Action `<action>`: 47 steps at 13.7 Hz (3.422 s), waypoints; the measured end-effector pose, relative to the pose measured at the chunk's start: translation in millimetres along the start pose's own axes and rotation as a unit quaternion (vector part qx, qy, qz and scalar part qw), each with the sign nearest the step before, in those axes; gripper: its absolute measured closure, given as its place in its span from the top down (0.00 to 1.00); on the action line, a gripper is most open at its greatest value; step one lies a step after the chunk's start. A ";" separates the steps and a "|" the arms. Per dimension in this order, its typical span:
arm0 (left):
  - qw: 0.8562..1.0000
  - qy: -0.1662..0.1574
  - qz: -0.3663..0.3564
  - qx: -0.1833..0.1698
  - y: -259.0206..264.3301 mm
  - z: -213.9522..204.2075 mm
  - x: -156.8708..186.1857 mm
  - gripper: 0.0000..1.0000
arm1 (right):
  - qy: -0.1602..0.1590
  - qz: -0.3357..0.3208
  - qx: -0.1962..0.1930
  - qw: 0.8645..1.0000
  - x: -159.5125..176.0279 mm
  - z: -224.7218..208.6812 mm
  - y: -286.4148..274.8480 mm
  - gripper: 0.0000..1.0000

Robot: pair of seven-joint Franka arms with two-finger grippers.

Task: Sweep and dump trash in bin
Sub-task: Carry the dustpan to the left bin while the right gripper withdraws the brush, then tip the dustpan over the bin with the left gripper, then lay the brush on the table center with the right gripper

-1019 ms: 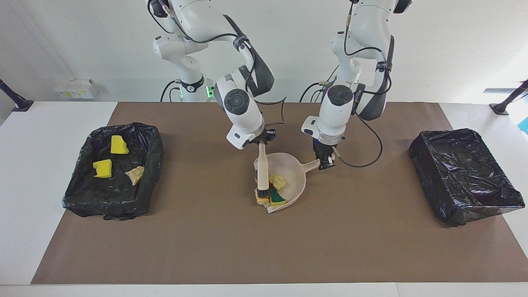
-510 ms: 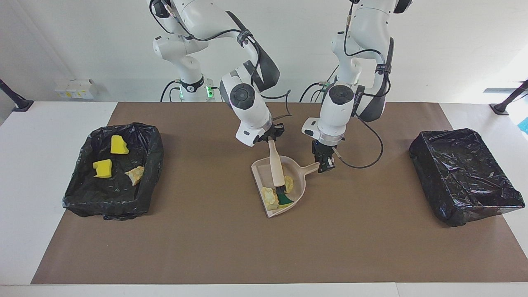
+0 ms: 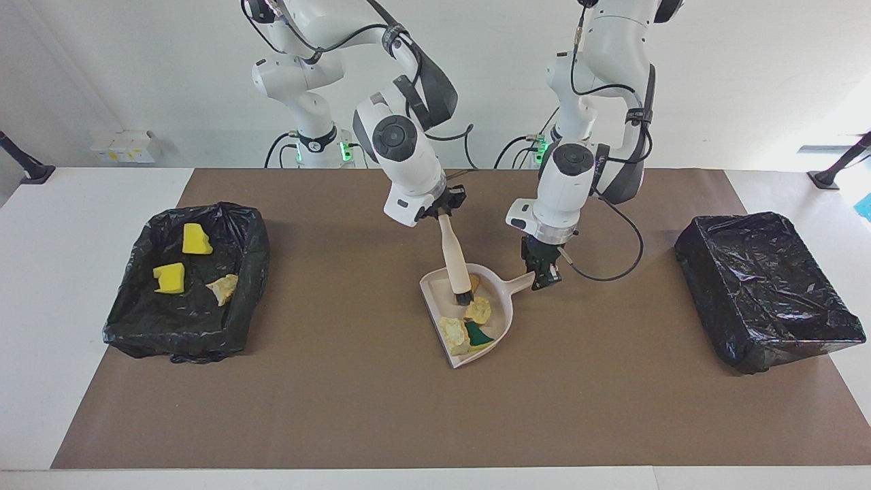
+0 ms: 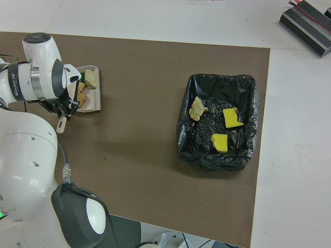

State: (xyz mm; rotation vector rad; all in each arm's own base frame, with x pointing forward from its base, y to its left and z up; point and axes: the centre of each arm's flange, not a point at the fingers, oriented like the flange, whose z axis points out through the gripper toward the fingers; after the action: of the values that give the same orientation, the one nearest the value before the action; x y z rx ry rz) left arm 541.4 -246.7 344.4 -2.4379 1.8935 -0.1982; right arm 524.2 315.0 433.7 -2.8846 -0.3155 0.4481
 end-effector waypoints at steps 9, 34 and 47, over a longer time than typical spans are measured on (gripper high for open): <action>0.996 0.052 0.030 -0.071 -82.1 -55.6 -96.6 0.31 | -0.038 0.067 -0.087 0.993 7.8 -35.4 176.9 0.26; 0.991 0.003 0.133 -0.026 -170.7 -221.9 -590.4 0.31 | -0.052 0.150 -0.088 0.983 -122.0 164.7 -98.1 0.26; 0.939 -0.325 0.104 -0.028 -222.9 -214.3 -529.2 0.31 | -0.029 0.132 -0.043 0.990 -129.8 185.2 -91.1 0.52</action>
State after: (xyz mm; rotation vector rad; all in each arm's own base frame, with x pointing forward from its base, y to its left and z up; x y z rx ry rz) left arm 599.2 329.6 544.9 -1.9440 1.8135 0.6003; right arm 328.1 402.0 317.9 -3.0146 0.0415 0.5765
